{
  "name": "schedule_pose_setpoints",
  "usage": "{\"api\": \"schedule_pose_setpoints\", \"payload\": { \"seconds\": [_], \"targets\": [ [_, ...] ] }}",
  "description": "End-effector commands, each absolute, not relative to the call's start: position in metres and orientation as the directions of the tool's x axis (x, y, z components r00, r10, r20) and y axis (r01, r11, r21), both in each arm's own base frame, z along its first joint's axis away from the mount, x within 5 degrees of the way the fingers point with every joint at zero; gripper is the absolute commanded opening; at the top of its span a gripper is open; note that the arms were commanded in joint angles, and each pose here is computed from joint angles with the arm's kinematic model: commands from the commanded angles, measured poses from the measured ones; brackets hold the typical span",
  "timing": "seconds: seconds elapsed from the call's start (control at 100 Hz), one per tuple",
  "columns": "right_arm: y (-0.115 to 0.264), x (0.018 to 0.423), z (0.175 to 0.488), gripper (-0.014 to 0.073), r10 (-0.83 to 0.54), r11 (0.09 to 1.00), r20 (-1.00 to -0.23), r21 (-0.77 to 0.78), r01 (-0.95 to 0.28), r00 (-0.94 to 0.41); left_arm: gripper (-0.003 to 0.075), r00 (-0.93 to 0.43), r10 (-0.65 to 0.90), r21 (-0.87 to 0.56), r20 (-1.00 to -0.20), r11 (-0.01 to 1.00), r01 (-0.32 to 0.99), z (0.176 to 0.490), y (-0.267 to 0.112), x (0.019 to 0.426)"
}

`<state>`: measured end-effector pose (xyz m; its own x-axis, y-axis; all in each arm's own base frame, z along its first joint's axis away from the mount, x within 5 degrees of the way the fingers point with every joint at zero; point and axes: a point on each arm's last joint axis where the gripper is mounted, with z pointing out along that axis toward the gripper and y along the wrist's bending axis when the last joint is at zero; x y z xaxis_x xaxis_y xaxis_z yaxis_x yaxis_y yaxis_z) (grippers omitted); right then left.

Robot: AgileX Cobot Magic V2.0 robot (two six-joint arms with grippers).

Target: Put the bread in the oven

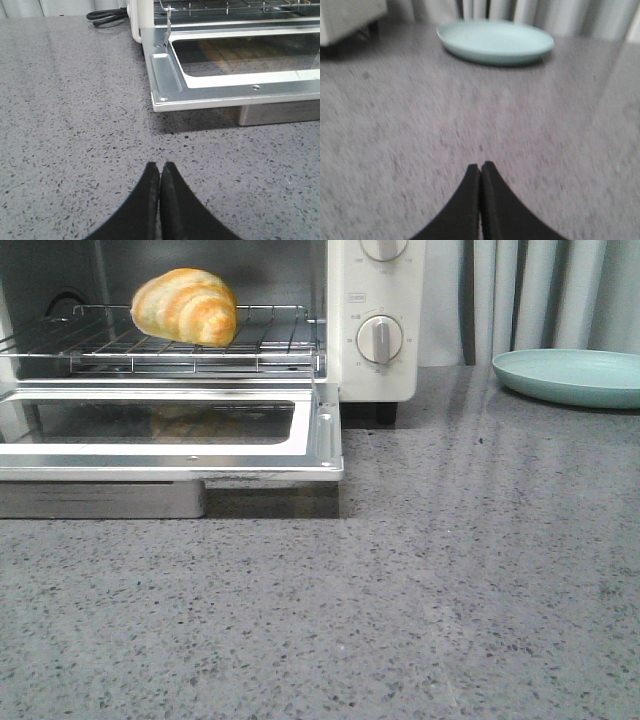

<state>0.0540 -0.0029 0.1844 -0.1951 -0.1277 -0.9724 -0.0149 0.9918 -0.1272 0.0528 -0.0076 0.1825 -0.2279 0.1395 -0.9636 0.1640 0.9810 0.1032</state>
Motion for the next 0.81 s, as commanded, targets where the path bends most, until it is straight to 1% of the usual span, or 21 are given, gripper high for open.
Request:
{"api": "schedule_pose_setpoints", "payload": {
  "seconds": [0.0,0.8],
  "targets": [
    [-0.0037,0.0533,0.1792,-0.0069,-0.126,0.992,-0.969,-0.127,-0.005,-0.213,-0.0021,-0.174,0.111,0.084,-0.978,0.984,0.156,0.1812,-0.0078,0.0526],
    [-0.0034,0.0536,0.1807,-0.0069,-0.128,0.992,-0.972,-0.129,-0.007,-0.195,-0.0021,-0.174,0.111,0.084,-0.978,0.984,0.156,0.1812,-0.0078,0.0526]
  ]
}}
